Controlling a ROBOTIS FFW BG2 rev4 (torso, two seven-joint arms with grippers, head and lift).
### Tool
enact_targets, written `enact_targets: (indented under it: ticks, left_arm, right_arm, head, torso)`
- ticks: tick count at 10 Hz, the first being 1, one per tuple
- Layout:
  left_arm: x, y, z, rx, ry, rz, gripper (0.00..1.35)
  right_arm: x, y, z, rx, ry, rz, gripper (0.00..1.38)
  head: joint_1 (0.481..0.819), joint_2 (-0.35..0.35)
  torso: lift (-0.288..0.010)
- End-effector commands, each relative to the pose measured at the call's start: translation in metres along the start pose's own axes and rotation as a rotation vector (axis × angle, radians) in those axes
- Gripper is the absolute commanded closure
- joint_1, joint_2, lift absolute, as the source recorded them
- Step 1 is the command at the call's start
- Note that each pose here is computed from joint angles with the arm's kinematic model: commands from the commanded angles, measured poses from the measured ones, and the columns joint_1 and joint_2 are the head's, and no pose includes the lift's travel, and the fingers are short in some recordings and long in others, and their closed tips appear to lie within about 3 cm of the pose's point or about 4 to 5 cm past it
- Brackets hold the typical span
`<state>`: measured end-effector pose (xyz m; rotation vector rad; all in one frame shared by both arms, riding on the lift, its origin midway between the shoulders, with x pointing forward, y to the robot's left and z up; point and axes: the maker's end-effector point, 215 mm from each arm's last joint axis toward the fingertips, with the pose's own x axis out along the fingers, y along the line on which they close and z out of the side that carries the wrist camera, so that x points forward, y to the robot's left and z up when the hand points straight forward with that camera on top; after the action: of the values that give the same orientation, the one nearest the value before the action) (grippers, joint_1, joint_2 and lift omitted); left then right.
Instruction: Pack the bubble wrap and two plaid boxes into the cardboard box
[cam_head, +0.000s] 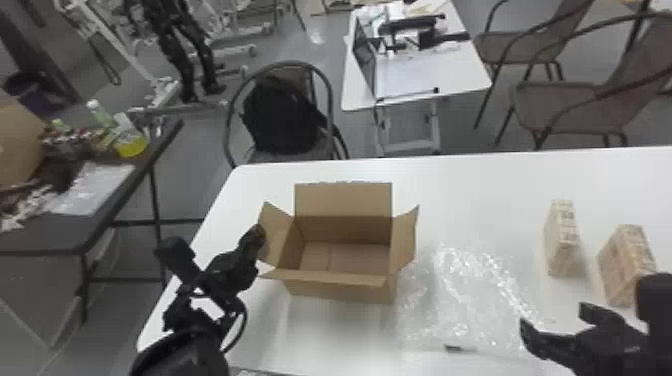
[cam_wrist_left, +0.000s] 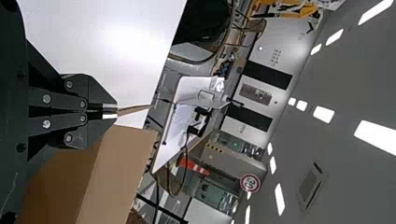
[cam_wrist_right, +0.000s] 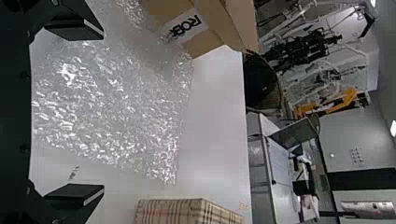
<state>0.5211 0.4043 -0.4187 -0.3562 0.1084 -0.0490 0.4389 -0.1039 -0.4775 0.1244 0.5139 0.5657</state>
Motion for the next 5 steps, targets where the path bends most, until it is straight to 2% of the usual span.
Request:
enact_targets:
  ticks: [1, 2, 4, 5]
  left_arm:
    - [0.001, 0.006, 0.006, 0.017, -0.001, 0.010, 1.21]
    - [0.000, 0.012, 0.011, 0.036, 0.000, 0.018, 1.21]
    - [-0.006, 0.025, 0.013, 0.040, -0.002, 0.044, 1.21]
    - [-0.008, 0.026, 0.011, 0.035, -0.001, 0.049, 1.21]
  right_arm:
    - [0.015, 0.011, 0.007, 0.007, 0.077, 0.035, 0.14]
    - [0.021, 0.016, 0.001, 0.063, 0.140, 0.059, 0.14]
    - [0.033, 0.026, -0.010, 0.122, 0.231, 0.103, 0.15]
    - [0.047, 0.039, -0.010, 0.165, 0.244, 0.150, 0.18]
  head:
    - [0.695, 0.333]
    - [0.695, 0.347]
    - [0.695, 0.350]
    - [0.695, 0.350]
  torso:
    - [-0.050]
    - [-0.050]
    - [-0.050]
    - [-0.050]
